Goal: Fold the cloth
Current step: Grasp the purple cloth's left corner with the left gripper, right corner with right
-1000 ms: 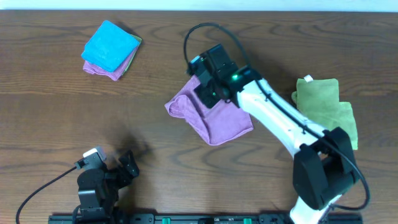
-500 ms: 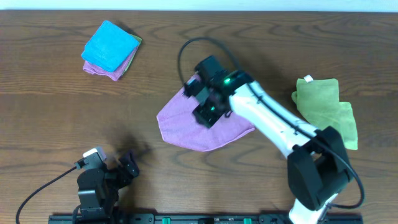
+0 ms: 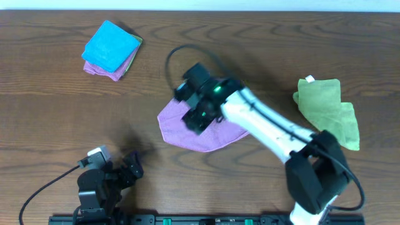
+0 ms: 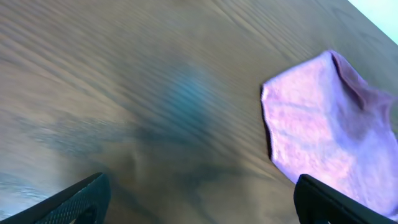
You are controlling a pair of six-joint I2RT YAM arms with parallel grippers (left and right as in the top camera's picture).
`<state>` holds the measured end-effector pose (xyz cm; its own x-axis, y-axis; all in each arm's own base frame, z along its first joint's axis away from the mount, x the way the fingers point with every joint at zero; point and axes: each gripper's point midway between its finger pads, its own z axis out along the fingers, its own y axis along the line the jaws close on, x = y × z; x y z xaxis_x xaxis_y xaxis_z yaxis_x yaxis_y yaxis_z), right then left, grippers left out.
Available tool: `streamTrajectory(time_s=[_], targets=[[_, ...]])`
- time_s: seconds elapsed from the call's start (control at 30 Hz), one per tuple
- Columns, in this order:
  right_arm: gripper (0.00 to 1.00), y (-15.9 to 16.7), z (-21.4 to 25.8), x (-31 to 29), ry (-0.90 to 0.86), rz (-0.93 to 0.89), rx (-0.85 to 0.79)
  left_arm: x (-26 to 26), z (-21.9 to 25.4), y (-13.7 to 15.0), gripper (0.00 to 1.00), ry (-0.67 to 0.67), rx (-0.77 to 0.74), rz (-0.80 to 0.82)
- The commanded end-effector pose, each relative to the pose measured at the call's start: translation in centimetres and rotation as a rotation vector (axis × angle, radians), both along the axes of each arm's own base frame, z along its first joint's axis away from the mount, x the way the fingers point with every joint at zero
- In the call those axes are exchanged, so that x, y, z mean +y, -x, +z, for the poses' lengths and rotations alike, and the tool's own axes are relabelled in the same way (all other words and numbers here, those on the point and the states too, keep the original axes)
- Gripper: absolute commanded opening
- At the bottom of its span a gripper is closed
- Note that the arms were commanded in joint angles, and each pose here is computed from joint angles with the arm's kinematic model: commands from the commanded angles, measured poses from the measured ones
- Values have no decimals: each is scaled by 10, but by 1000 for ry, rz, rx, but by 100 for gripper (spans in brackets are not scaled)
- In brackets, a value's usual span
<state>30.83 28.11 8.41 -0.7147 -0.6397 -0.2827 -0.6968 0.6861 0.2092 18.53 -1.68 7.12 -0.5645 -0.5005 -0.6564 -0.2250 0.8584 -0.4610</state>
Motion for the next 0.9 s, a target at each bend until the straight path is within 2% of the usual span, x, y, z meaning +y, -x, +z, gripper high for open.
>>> streamTrajectory(time_s=[0.0,0.1,0.23,0.57,0.73,0.87], targets=[[67,-15,26,-12,-164,-151,94,-7,26,-2,95,1,-37,-48],[70,-28,31,-32,-231,-239,154,-7,42,-4,95,2,-7,-50],[71,-37,30,-62,-237,-340,208,-10,48,-6,95,28,135,-67],[72,-31,31,-96,-254,-444,327,-54,59,-44,95,246,394,-280],[71,-29,30,-114,-243,-489,358,-78,56,-63,95,389,414,-384],[68,-28,29,-130,-238,-513,375,-85,45,-74,95,406,426,-416]])
